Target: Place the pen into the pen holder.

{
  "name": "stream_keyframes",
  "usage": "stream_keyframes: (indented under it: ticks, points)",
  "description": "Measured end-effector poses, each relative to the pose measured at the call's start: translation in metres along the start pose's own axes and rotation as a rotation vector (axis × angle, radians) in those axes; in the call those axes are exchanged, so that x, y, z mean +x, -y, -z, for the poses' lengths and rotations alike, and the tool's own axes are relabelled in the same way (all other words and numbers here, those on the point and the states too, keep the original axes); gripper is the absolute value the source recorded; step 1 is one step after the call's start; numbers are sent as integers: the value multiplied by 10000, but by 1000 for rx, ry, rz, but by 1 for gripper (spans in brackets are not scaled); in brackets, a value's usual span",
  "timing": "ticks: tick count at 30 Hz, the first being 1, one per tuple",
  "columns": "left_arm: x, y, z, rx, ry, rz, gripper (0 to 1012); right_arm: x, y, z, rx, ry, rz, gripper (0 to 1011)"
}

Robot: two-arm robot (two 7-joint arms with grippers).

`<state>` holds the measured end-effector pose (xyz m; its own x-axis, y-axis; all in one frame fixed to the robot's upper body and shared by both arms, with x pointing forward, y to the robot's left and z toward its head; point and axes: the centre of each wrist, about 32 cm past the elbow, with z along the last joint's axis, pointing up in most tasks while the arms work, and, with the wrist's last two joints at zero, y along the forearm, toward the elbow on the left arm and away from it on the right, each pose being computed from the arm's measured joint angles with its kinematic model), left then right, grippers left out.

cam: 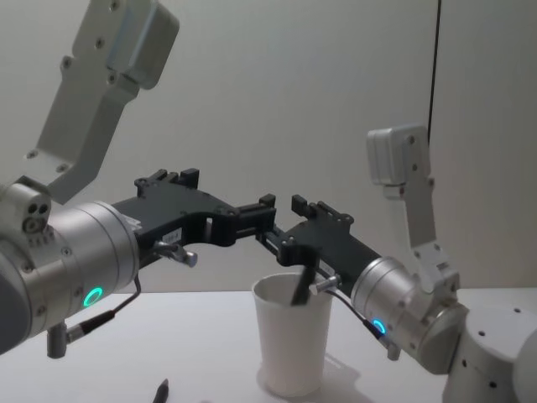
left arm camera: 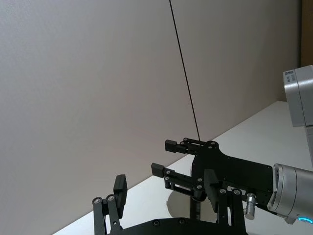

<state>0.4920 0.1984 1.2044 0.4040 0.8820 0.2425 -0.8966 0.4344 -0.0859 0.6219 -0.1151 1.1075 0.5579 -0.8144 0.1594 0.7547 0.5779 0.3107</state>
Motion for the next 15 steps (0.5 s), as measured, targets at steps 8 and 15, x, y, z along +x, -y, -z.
stream_keyframes:
  ticks: [8,15]
  points:
    - [0,0,0,0,0,0,1000,5,3,1,1,1,2,825]
    - [0,0,0,0,0,0,1000,11,2,-2,7,-1,5,1000]
